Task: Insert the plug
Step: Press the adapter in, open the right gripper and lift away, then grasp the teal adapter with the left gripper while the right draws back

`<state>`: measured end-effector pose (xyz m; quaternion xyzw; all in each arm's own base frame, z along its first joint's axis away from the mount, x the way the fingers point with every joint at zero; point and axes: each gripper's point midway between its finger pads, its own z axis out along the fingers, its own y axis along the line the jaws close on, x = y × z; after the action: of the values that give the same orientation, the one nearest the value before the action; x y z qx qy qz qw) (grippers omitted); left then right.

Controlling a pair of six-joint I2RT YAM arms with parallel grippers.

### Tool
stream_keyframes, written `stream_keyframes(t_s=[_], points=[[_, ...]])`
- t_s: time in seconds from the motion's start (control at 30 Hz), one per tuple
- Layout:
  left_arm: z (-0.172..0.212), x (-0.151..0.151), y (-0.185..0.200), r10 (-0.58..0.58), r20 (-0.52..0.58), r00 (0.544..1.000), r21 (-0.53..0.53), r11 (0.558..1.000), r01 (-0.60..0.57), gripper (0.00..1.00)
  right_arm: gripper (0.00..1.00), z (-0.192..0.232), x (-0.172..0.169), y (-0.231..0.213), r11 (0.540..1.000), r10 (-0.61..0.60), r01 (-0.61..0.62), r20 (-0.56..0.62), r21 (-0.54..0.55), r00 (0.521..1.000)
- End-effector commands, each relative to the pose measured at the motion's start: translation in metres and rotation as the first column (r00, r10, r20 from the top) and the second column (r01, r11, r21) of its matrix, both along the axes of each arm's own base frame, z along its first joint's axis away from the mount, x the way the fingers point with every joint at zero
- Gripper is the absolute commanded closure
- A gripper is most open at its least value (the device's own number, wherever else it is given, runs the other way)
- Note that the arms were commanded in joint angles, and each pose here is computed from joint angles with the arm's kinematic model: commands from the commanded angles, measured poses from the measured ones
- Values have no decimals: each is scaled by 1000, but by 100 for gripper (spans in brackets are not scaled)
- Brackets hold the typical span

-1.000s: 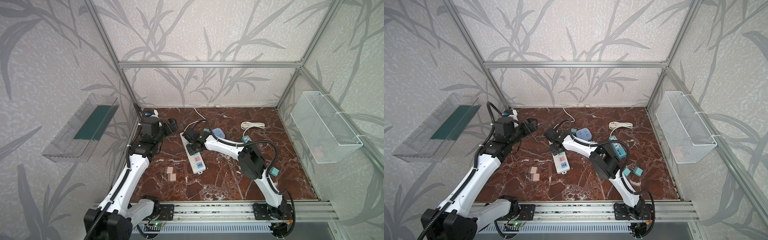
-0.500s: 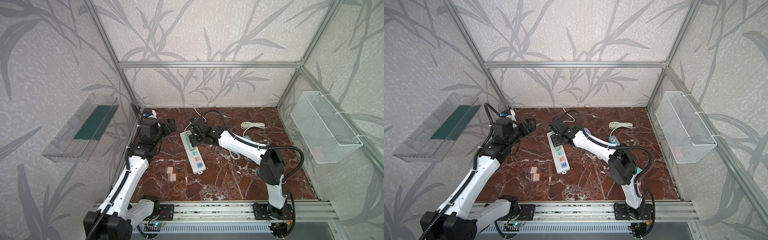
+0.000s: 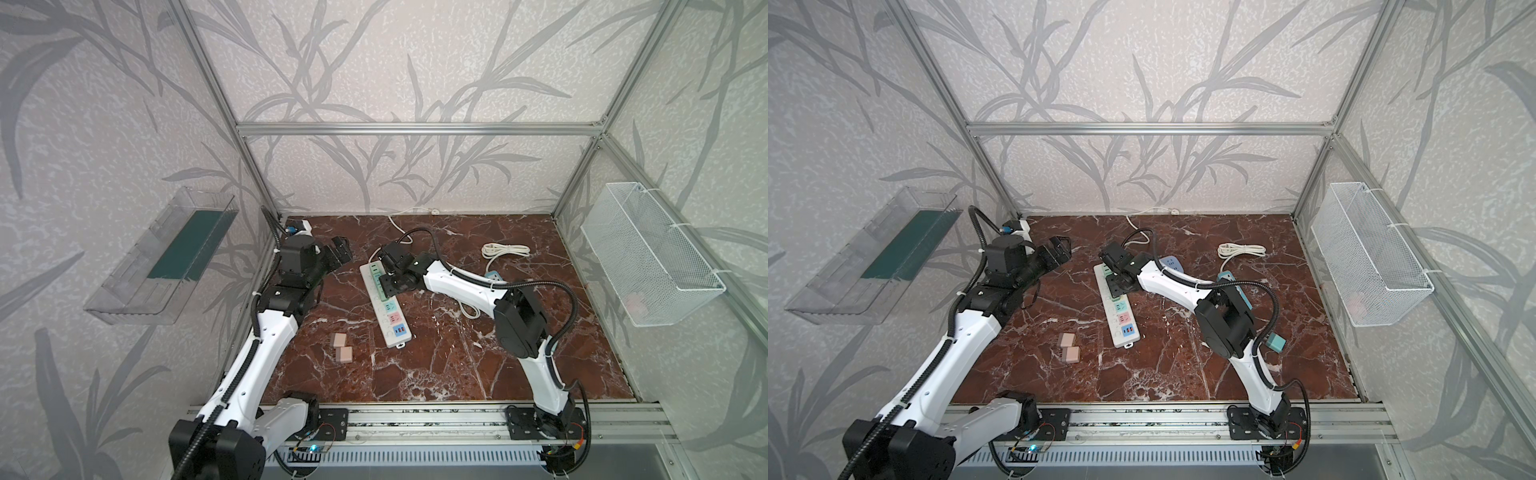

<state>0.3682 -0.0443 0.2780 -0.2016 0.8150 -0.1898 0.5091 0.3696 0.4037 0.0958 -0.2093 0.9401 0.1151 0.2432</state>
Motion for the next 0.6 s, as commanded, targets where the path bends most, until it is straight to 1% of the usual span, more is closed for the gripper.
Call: stream_keyframes(t_s=[0.0, 0.1, 0.17, 0.27, 0.37, 0.43, 0.47, 0.53, 0.57], points=[[-5, 2, 3, 14, -4, 1000, -13, 1000, -14, 1, 43, 6, -9, -10, 1000, 5, -5, -24, -18, 1000], [-9, 3, 3, 20, -17, 1000, -24, 1000, -20, 1, 42, 38, -11, -7, 999, 33, -34, 29, 35, 999], [-13, 5, 5, 31, -30, 999, -25, 999, -32, 1, 39, 61, -16, -9, 997, 46, -50, 74, 54, 996], [-20, 6, 7, 42, -55, 998, -20, 999, -43, 2, 36, 81, -22, -19, 996, 46, -55, 128, 73, 991], [-24, 11, -4, -28, -73, 997, -26, 999, 26, 5, 34, 87, -23, -46, 999, -8, -2, 204, 50, 979], [-27, 16, -29, -161, -85, 983, -48, 986, 157, 12, 33, 89, -24, -71, 999, -46, 40, 228, 33, 973], [-30, 18, -40, -206, -112, 972, -39, 978, 203, 16, 32, 88, -25, -88, 997, -79, 76, 221, 23, 972], [-41, 20, -60, -272, -184, 945, 35, 959, 283, 17, 32, 94, -26, -121, 989, -145, 137, 210, 55, 967], [-48, 21, -66, -274, -230, 934, 92, 949, 301, 17, 32, 95, -28, -136, 985, -170, 157, 200, 77, 965]])
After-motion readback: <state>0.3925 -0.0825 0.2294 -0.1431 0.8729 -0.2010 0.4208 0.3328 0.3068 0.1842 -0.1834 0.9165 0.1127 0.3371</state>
